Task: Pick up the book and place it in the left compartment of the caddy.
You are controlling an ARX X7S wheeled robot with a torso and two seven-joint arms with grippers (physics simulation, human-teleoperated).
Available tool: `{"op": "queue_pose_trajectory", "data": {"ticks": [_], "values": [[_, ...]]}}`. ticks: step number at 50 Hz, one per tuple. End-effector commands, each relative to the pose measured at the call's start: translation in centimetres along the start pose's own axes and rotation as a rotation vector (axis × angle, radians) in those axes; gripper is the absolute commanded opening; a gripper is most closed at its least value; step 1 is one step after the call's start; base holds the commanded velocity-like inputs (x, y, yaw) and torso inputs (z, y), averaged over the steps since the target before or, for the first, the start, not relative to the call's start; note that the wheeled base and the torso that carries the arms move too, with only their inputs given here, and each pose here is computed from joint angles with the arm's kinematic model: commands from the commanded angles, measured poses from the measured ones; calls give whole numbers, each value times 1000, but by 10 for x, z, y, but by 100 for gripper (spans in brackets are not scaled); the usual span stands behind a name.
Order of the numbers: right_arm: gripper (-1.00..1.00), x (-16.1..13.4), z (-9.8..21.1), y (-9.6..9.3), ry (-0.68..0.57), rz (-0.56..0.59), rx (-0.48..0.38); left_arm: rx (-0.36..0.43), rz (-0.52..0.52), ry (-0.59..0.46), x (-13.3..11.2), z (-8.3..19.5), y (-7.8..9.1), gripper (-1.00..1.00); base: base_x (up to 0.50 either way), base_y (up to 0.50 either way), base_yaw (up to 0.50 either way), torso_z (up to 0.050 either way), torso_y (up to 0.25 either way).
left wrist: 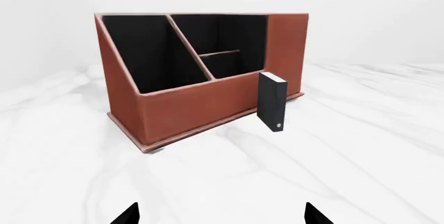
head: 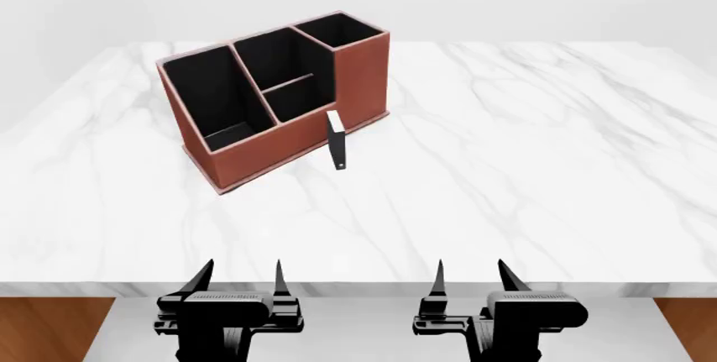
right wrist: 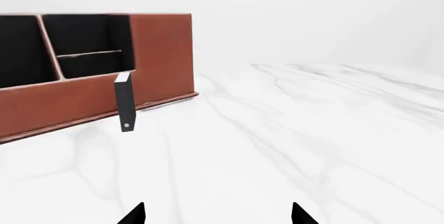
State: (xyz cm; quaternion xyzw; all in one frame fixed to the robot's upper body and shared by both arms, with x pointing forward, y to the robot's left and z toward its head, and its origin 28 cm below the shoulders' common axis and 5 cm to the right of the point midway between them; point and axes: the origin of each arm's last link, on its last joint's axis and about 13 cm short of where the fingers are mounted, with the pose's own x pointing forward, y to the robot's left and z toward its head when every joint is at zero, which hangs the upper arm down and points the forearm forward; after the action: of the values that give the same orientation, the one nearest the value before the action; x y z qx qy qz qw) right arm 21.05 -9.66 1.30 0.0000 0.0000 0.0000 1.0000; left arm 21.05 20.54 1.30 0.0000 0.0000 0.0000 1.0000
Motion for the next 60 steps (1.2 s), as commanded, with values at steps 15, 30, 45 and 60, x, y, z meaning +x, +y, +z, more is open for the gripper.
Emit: {"op": "queue_pose_trajectory", "data": {"ticks": [15, 30, 45, 60], "values": [[100, 3, -2, 2, 31, -10, -58, 2, -13, 18, 1, 0, -1, 100, 0, 0, 0, 0, 0], [100, 3, -2, 3, 31, -3, -48, 12, -7, 16, 2, -1, 0, 100, 0, 455, 0, 0, 0], [100, 2, -2, 4, 29, 3, -43, 17, -1, 17, 2, -1, 0, 100, 0, 296, 0, 0, 0], [100, 0, 58, -2, -37, 22, -37, 64, 62, -12, -1, 67, 3, 100, 253, 0, 0, 0, 0]]}}
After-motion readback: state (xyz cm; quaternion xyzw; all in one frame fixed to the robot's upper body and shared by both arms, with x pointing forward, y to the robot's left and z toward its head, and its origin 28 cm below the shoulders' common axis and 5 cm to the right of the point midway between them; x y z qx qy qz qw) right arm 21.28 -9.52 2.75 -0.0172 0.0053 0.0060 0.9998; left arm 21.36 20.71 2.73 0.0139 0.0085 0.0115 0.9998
